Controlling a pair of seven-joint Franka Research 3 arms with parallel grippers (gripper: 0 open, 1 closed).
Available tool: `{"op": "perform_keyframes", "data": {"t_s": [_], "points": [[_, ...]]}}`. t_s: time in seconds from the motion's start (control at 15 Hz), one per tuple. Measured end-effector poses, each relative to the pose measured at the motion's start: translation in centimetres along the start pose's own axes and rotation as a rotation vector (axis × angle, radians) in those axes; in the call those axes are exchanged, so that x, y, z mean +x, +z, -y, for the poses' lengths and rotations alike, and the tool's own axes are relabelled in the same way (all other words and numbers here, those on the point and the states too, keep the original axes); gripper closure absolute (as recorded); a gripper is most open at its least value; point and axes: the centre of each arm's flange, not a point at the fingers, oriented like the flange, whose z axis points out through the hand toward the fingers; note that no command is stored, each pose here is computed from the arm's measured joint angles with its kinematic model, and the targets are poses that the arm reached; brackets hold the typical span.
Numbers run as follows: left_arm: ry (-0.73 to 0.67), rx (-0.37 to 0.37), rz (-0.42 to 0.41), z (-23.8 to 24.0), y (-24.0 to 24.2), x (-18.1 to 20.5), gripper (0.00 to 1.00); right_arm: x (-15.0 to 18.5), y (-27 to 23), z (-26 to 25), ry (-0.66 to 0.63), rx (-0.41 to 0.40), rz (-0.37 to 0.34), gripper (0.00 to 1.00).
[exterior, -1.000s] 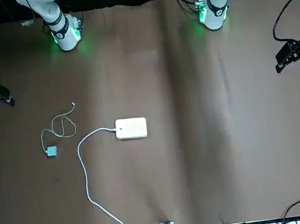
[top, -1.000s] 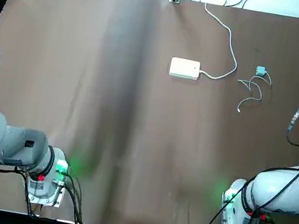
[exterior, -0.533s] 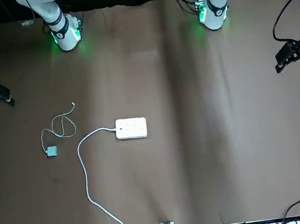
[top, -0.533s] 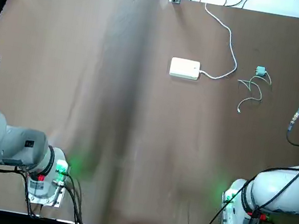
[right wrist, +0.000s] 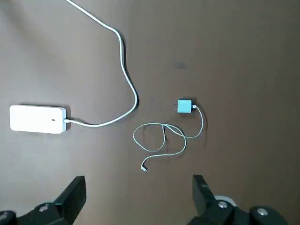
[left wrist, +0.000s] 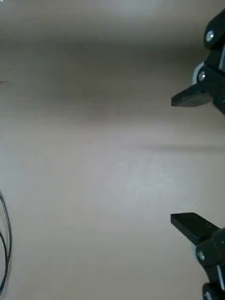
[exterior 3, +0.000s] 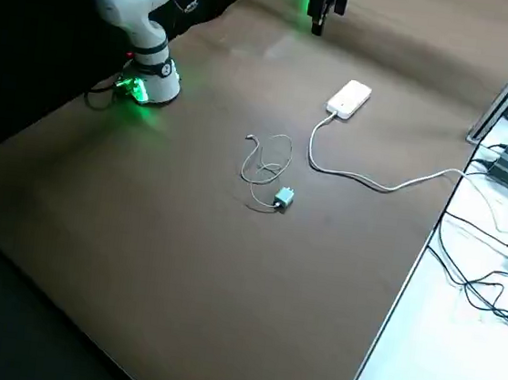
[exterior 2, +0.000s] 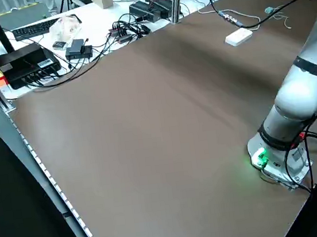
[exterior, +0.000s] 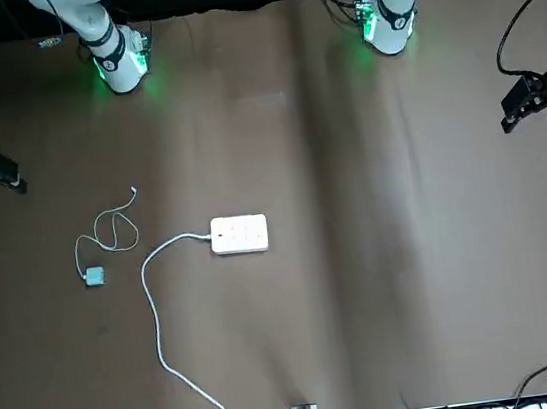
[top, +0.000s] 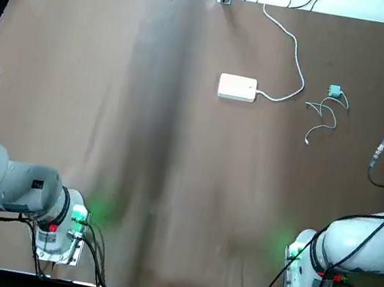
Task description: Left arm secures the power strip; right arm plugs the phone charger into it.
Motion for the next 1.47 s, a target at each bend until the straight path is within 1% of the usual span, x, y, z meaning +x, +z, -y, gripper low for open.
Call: {"op": "perform_keyframes", "data": {"t_s": [0.27, 0.47, 0.73, 0.8, 1.0, 1.2, 1.4, 1.47], "points": [[0.006, 0.0, 0.017, -0.3, 0.8, -0.1, 0.0, 0.0, 0.0, 0.0, 0.0, 0.0, 0.001, 0.0], [0.02, -0.001, 0.03, -1.2, 1.4, -0.2, 0.03, 0.0, 0.2, -1.0, 0.001, 0.0, 0.005, 0.0], [0.032, -0.001, 0.052, -2.1, 2.5, -0.4, 0.03, 0.3, 1.1, -4.2, -0.094, 0.001, 0.015, 0.0], [0.028, -0.001, 0.056, -2.2, 2.7, -0.5, 0.1, 0.4, 1.5, -5.2, -0.131, 0.002, 0.018, 0.0], [0.015, -0.001, 0.071, -3.1, 3.7, -0.6, 0.4, 1.1, 2.9, -7.9, -0.254, 0.012, 0.022, 0.0], [0.014, -0.009, 0.062, -4.0, 5.1, -0.7, 0.67, 1.6, 5.0, -11.3, -0.397, 0.074, 0.016, 0.0], [0.014, -0.05, 0.043, -5.2, 7.7, -1.2, 0.94, 1.8, 7.2, -14.4, -0.538, 0.119, 0.018, 0.0], [0.016, -0.065, 0.043, -5.7, 8.7, -1.4, 0.99, 1.9, 8.0, -15.1, -0.592, 0.146, 0.013, 0.0]]}}
